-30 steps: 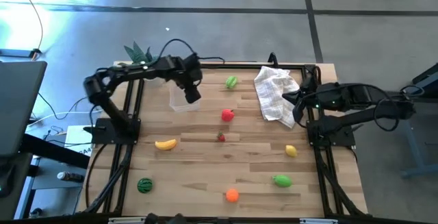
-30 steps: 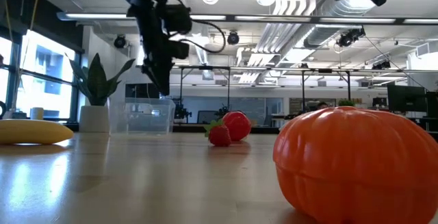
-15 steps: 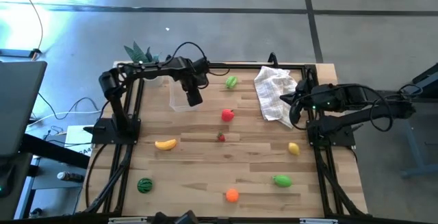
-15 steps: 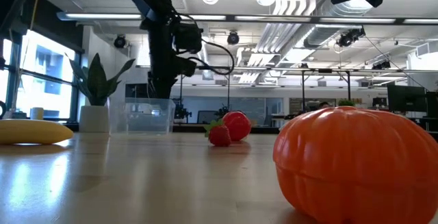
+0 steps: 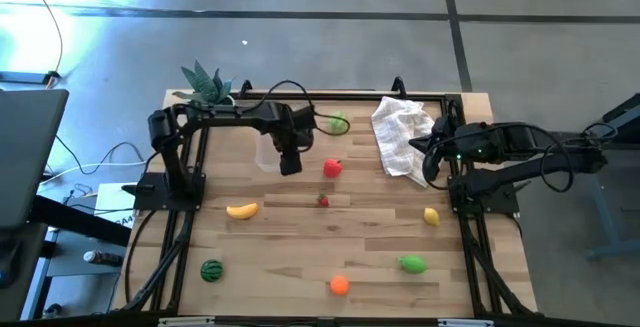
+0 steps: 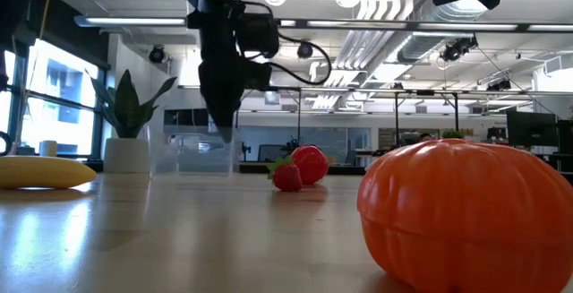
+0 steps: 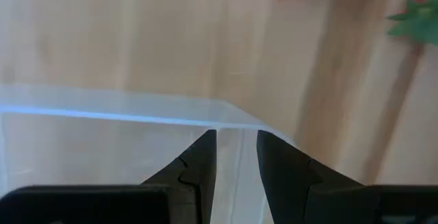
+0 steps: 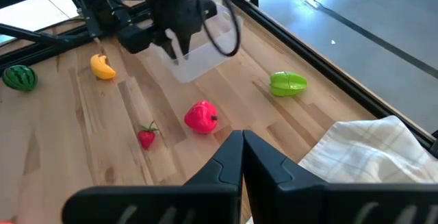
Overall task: Pick and placing Produce into tupperware
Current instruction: Move the bin to the center
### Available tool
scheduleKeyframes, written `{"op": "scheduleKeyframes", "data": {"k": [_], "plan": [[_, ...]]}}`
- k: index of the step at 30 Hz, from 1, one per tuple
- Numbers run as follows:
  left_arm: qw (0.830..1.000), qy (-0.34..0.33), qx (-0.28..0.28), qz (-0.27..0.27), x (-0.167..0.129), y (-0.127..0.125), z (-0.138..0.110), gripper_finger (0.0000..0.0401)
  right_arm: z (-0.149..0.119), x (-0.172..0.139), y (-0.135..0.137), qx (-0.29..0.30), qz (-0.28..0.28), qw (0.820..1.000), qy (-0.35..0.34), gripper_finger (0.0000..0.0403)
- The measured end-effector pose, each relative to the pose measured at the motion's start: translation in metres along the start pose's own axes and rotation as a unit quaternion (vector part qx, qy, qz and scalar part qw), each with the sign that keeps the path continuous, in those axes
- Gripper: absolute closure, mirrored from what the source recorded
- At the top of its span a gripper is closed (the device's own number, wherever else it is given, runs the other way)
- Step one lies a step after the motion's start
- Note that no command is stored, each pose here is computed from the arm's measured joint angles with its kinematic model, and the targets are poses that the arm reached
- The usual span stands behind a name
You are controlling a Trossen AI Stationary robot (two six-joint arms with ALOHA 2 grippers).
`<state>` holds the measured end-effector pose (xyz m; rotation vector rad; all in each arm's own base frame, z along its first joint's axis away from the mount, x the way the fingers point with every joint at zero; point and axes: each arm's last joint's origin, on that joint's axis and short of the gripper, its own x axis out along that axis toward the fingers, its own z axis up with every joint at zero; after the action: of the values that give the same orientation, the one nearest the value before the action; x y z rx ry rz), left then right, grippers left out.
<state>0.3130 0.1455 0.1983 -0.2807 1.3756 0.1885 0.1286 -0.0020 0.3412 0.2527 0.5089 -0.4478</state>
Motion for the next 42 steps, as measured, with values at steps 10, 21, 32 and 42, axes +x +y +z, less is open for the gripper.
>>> {"op": "scheduleKeyframes", "data": {"k": [10, 21, 32, 42], "plan": [[0.997, -0.028, -0.019, -0.064, 0.004, -0.05, 0.009, 0.0306, 0.0, 0.0, 0.0, -0.001, 0.004, 1.0, 0.003, 0.0402], [0.989, -0.092, -0.008, -0.119, 0.006, -0.109, 0.02, 0.0306, -0.001, 0.0, 0.001, -0.001, 0.016, 1.0, 0.009, 0.0402], [0.988, -0.092, -0.008, -0.122, 0.007, -0.138, 0.016, 0.0306, -0.001, 0.0, 0.001, -0.001, 0.016, 1.0, 0.009, 0.0402], [0.996, -0.085, -0.002, -0.038, -0.013, -0.116, 0.024, 0.0306, -0.001, 0.0, 0.001, -0.001, 0.021, 1.0, 0.011, 0.0402]]}}
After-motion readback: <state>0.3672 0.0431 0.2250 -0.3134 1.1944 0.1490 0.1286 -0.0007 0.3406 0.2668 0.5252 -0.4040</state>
